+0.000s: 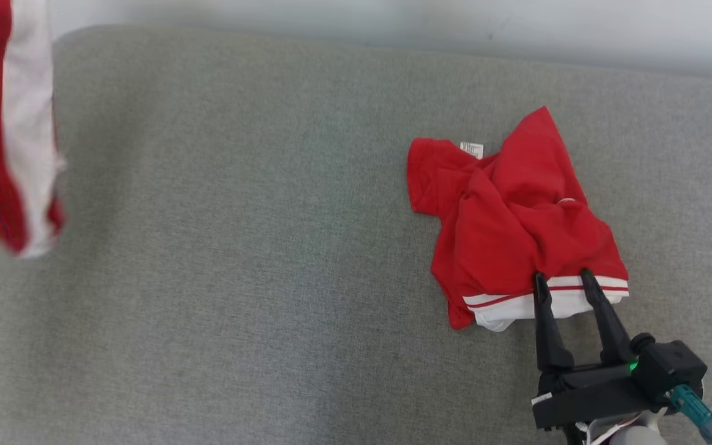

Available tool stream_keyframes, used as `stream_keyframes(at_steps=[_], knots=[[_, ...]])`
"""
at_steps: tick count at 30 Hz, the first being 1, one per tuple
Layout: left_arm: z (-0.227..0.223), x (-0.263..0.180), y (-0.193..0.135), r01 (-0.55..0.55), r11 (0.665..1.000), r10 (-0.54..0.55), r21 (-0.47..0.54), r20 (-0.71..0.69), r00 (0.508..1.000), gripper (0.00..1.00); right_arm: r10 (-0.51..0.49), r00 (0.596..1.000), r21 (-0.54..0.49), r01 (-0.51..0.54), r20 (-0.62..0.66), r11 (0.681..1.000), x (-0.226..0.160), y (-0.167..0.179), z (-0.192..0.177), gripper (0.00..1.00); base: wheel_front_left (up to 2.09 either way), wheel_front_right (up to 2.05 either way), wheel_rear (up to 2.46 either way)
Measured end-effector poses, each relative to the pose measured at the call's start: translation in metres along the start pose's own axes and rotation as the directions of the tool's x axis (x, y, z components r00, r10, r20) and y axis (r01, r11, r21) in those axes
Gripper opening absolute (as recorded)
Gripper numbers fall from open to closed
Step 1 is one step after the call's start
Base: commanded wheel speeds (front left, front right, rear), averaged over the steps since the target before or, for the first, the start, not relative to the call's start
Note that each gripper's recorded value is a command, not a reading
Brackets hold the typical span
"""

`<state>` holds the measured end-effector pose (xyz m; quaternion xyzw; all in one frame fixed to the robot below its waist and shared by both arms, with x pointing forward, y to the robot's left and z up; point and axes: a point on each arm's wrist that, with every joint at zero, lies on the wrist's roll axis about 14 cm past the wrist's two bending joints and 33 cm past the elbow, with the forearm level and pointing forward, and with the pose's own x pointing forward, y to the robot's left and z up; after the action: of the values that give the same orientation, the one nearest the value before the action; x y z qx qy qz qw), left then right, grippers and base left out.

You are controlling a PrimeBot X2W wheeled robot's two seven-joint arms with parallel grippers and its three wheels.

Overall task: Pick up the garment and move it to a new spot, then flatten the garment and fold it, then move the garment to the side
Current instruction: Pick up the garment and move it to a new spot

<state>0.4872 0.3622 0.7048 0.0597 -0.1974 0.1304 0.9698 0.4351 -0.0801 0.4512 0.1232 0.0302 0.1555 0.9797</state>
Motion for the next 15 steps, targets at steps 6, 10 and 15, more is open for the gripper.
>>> stream_keyframes(at_steps=[6, 10, 15], knots=[[-0.059, 0.001, 0.017, -0.066, 0.998, 0.068, 0.022, -0.113, 0.991, 0.0, -0.014, 1.0, -0.011, 0.014, -0.021, 1.0, 0.009, -0.009, -0.012, 1.0, 0.0, 0.0, 0.0], [-0.109, -0.008, 0.022, -0.084, 0.994, 0.097, 0.066, -0.227, 0.969, 0.0, -0.028, 0.999, -0.011, 0.028, -0.032, 1.0, 0.012, -0.016, -0.018, 1.0, 0.0, 0.0, 0.0], [-0.164, -0.027, 0.016, -0.083, 0.994, 0.103, 0.071, -0.363, 0.926, 0.0, -0.052, 0.998, -0.017, 0.051, -0.043, 0.999, 0.007, -0.025, -0.021, 1.0, 0.0, 0.0, 0.0]])
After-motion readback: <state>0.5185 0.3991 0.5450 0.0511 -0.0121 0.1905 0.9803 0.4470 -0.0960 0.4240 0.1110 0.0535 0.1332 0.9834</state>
